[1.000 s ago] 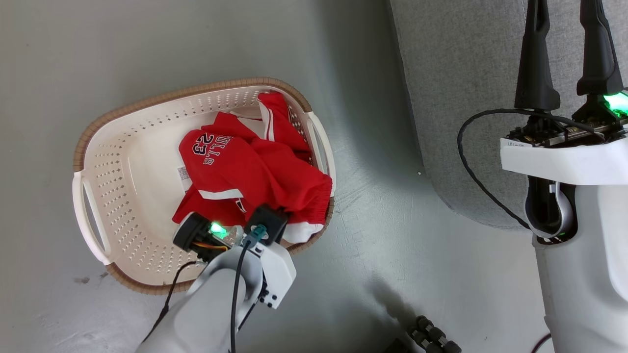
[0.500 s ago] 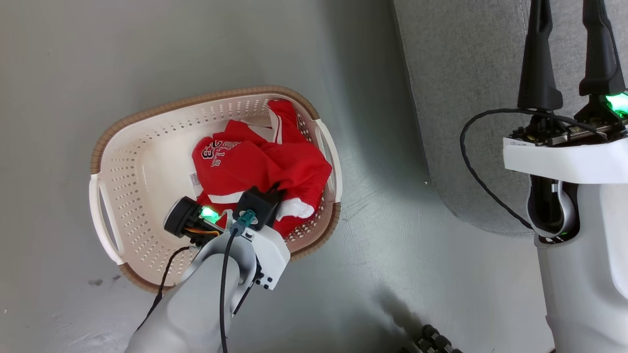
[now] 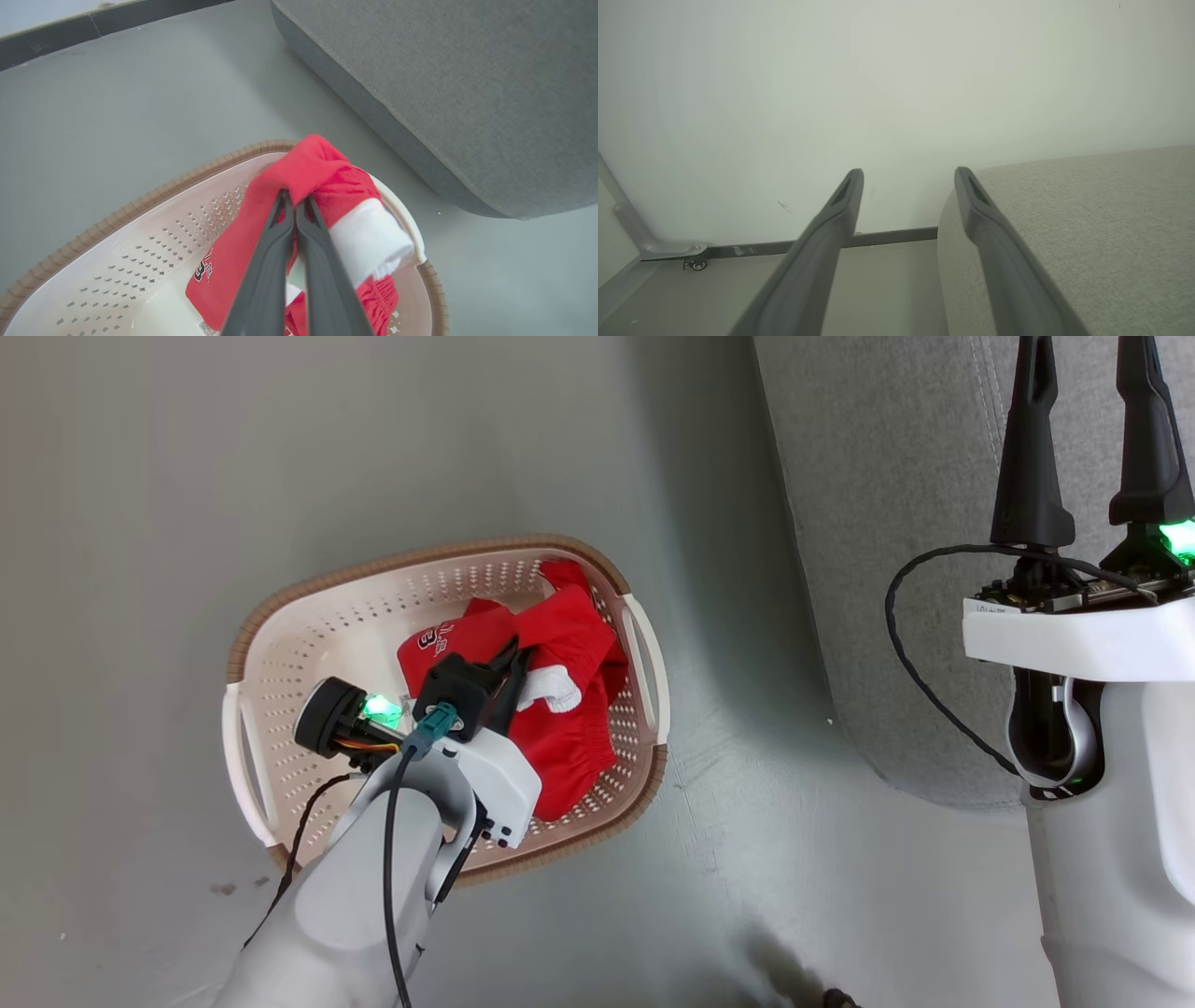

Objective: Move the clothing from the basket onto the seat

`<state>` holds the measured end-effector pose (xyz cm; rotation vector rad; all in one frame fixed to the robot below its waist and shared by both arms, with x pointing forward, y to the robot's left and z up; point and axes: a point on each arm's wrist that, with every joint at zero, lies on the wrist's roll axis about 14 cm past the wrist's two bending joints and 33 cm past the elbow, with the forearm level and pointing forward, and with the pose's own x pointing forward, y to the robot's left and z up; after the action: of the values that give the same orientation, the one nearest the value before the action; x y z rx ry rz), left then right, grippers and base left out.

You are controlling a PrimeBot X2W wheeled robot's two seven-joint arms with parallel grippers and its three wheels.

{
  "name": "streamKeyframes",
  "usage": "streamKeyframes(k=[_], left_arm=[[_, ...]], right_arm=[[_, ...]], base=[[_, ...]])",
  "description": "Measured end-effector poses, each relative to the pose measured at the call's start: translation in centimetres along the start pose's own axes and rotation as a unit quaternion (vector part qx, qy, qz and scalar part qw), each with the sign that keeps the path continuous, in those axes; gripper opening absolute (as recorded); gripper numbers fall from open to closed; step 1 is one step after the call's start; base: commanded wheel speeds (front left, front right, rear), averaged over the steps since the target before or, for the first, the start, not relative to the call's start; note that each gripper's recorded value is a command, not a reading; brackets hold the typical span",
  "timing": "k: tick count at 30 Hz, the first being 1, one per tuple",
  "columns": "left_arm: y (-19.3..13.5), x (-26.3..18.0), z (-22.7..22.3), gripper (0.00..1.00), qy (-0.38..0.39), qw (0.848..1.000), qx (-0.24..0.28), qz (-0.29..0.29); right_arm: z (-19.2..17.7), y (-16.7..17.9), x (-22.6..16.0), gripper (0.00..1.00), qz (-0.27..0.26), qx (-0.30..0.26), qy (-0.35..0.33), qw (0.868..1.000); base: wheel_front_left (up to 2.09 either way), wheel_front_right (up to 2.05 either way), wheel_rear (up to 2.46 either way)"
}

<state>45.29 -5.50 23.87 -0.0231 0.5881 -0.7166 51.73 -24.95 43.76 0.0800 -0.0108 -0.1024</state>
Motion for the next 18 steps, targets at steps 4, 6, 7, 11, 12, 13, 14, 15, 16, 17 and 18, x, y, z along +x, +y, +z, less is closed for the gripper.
streamKeyframes(k=[4, 6, 7, 11, 12, 13, 14, 15, 16, 17, 18], left_arm=[[0.7, -0.7, 1.6, 0.0, -0.022, 1.0, -0.003, 0.017], [1.1, -1.1, 2.7, 0.0, -0.039, 0.999, -0.004, 0.025], [1.4, -1.3, 3.5, 0.0, -0.051, 0.998, -0.005, 0.032], [2.3, -2.0, 6.8, 0.0, -0.097, 0.994, -0.004, 0.051], [2.5, -2.3, 7.7, 0.0, -0.108, 0.993, -0.003, 0.055], [2.7, -2.6, 8.5, 0.0, -0.119, 0.991, -0.002, 0.059], [2.8, -2.9, 9.2, 0.0, -0.129, 0.99, -0.001, 0.063], [2.9, -3.2, 9.8, 0.0, -0.139, 0.988, -0.001, 0.067], [3.0, -3.6, 10.3, 0.0, -0.146, 0.987, -0.001, 0.07], [3.1, -4.0, 10.8, 0.0, -0.154, 0.985, 0.0, 0.076], [3.2, -4.4, 11.2, 0.0, -0.162, 0.984, 0.0, 0.078]], right_arm=[[0.8, 0.4, 0.0, 1.0, 0.004, 0.003, -0.009, 1.0], [1.3, 0.6, 0.0, 1.0, 0.007, 0.004, -0.014, 1.0], [1.4, 0.7, 0.0, 1.0, 0.008, 0.004, -0.015, 1.0], [1.6, 1.1, -0.5, 1.0, 0.011, 0.007, -0.014, 1.0], [1.6, 1.2, -0.7, 1.0, 0.012, 0.007, -0.013, 1.0], [1.7, 1.2, -0.8, 1.0, 0.013, 0.005, -0.012, 1.0], [1.7, 1.3, -1.0, 1.0, 0.013, 0.006, -0.011, 1.0], [1.7, 1.4, -1.1, 1.0, 0.014, 0.007, -0.011, 1.0], [1.9, 1.5, -1.1, 1.0, 0.015, 0.009, -0.012, 1.0], [2.1, 1.7, -1.1, 1.0, 0.017, 0.01, -0.014, 1.0], [2.3, 1.8, -1.1, 1.0, 0.019, 0.009, -0.016, 1.0]], base=[[0.0, 0.0, 0.0], [0.0, 0.0, 0.0], [0.0, 0.0, 0.0], [0.0, 0.0, 0.0], [0.0, 0.0, 0.0], [0.0, 0.0, 0.0], [0.0, 0.0, 0.0], [0.0, 0.0, 0.0], [0.0, 0.0, 0.0], [0.0, 0.0, 0.0], [0.0, 0.0, 0.0]])
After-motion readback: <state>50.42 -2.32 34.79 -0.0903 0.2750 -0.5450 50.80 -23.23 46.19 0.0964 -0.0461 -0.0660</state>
